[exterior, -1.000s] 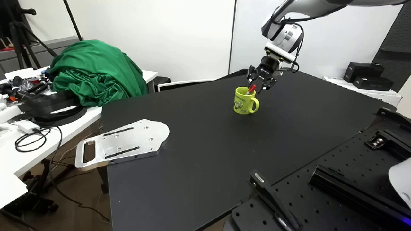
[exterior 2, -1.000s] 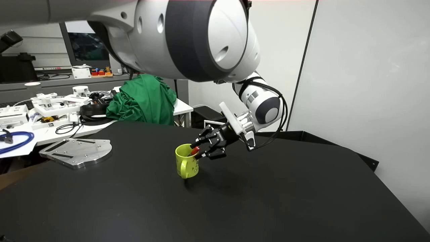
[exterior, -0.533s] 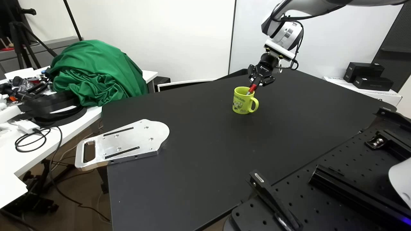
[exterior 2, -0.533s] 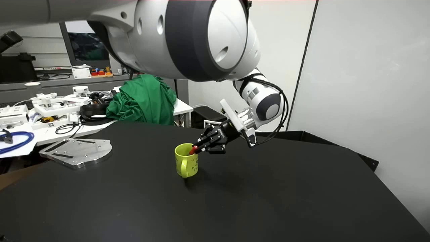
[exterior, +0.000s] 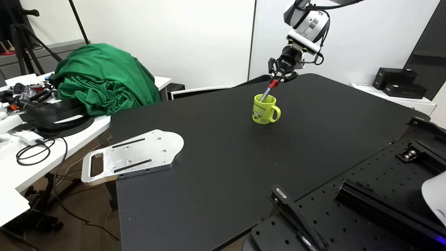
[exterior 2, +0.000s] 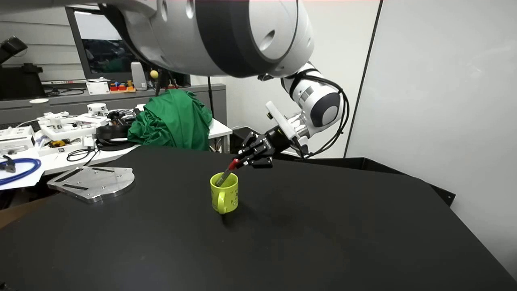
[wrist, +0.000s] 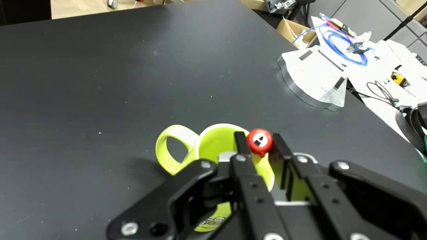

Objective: Pick the marker from the cup and put it on the table

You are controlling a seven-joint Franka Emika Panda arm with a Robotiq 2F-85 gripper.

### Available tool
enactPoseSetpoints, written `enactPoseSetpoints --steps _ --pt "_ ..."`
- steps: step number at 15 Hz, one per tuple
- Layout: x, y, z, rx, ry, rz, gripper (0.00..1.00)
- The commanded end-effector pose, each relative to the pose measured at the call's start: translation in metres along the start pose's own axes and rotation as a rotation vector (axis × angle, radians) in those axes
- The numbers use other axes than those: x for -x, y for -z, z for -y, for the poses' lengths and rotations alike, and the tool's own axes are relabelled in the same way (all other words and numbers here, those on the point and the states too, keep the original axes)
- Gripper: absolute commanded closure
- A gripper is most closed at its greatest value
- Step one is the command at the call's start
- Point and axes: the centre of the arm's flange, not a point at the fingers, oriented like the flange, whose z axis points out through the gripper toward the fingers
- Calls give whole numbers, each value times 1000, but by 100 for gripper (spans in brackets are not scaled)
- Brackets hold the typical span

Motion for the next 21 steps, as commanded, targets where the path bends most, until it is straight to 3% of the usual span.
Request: enactPoseSetpoints --steps 1,4,8,10,16,21 --pt "49 29 33 43 0 7 95" --pt "92 47 50 134 22 45 95" --pt "144 57 45 339 1 172 95" --pt "158 62 33 448 -16 132 95" --pt "155 89 13 675 69 -162 95" --pt "133 97 7 683 179 -492 95"
